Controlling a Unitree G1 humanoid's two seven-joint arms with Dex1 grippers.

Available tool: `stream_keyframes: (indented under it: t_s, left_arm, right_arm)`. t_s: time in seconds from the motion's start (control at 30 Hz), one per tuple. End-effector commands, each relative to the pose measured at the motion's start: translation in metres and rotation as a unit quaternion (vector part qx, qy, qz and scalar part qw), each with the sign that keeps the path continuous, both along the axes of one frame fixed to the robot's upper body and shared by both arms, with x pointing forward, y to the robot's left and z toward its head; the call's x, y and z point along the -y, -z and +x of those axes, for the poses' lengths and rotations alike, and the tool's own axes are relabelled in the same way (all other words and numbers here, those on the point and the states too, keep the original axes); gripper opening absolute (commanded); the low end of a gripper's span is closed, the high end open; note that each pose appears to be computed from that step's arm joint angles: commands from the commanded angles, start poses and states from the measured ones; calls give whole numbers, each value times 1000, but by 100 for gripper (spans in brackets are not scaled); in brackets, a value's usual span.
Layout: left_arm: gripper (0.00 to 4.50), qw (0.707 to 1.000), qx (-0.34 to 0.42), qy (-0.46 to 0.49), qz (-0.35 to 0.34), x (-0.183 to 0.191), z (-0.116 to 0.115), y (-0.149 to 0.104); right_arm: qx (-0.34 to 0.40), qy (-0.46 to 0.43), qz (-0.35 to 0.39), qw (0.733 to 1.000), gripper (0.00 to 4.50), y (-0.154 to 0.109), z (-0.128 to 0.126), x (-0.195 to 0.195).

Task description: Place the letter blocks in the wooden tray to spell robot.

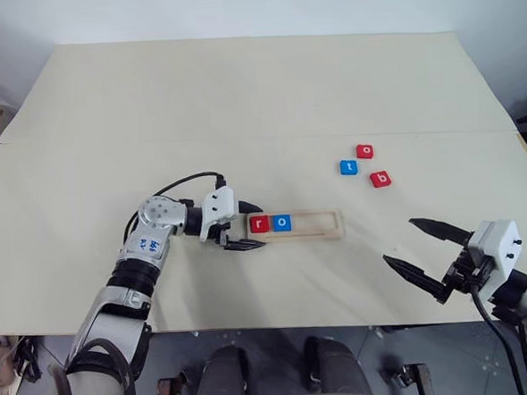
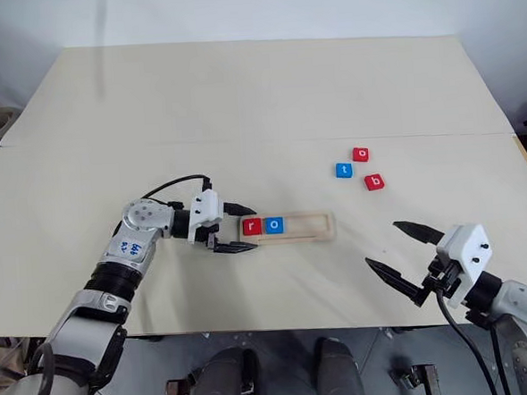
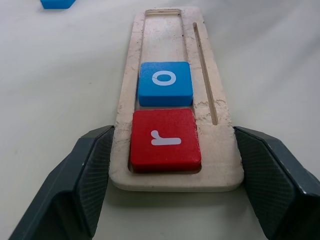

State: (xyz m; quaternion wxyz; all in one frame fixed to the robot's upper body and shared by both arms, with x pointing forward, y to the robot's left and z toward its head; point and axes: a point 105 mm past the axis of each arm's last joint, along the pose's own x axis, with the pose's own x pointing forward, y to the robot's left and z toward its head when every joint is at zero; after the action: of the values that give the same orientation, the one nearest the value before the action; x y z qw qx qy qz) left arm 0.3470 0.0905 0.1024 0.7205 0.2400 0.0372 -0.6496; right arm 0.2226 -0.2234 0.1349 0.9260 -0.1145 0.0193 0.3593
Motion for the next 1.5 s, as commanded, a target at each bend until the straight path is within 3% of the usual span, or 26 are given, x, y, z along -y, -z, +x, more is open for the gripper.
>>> stream_keyframes:
  t_s: [0.03,0.1,0.13,0.33,0.53,0.73,0.9,1.1,1.37,1.5]
  left_arm:
    - [374,1000,-16,2,4,-1,-4,4]
    - [440,1000,-18,2,-11,-1,-4,0]
    - [446,1000,-19,2,-15,-1,-4,-2]
    - [446,998,32,-48,-34,-28,5,-13]
    - [446,992,41,-78,-95,-69,-10,-26]
    - [446,977,67,-159,-128,-103,-34,-33]
    - [446,966,40,-181,-179,-108,-55,-40]
    - [446,952,50,-215,-213,-105,-62,-50]
    - [446,952,54,-215,-212,-98,-61,-52]
    - [446,952,56,-206,-219,-91,-59,-54]
  right_arm:
    - [25,3,2,1000,450,-10,-2,3]
    - [25,3,2,1000,450,-9,-1,4]
    - [25,4,2,1000,450,-8,0,5]
    - [24,16,5,1000,450,-5,-1,11]
    - [43,48,40,997,450,-9,9,14]
    - [40,77,71,994,450,-27,54,-1]
    - [22,112,62,992,450,-36,90,-10]
    - [6,177,54,983,450,-42,129,-15]
    - [-24,267,36,963,450,-31,144,2]
    - [-32,271,31,962,450,-26,148,0]
